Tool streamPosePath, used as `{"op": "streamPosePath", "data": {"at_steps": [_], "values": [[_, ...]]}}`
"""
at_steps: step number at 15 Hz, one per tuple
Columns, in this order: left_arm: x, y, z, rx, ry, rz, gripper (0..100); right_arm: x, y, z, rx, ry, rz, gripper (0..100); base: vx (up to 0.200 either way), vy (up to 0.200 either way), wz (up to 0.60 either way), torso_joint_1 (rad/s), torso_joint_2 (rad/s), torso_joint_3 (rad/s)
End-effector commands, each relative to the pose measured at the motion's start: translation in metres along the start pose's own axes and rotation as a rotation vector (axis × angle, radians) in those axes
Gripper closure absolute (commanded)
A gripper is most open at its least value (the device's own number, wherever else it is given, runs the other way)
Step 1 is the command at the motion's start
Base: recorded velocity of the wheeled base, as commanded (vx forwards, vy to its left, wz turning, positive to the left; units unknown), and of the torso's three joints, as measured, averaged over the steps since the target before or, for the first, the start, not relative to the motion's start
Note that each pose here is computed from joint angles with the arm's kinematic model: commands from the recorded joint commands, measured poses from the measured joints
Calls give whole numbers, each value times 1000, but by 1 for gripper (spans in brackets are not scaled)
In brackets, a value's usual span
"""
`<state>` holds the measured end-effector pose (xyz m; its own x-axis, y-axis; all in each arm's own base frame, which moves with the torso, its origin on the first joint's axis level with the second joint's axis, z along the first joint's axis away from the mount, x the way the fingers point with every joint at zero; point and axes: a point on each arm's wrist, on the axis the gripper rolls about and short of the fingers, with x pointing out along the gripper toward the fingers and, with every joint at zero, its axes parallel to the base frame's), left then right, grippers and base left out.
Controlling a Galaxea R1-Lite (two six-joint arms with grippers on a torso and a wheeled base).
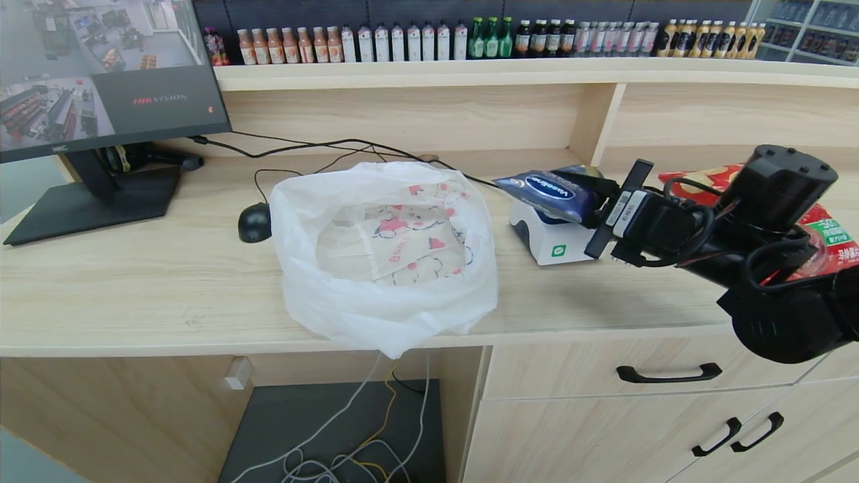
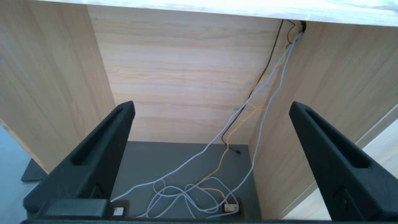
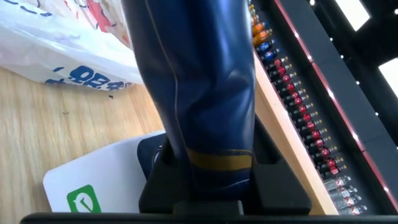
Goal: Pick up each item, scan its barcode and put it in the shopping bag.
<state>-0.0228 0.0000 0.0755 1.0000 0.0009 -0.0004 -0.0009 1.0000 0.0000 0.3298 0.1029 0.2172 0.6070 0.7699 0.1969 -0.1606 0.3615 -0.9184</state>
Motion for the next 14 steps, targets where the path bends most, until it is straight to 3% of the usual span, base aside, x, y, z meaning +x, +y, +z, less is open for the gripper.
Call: {"op": "streamPosePath", "data": {"at_steps": [1,14], "values": [[0,0,0,0,0,1,0,1,7,-2,16,6,18,100,0,0,0,0,0,0],[0,0,0,0,0,1,0,6,14,-1,27,-4,31,100,0,0,0,0,0,0]]}}
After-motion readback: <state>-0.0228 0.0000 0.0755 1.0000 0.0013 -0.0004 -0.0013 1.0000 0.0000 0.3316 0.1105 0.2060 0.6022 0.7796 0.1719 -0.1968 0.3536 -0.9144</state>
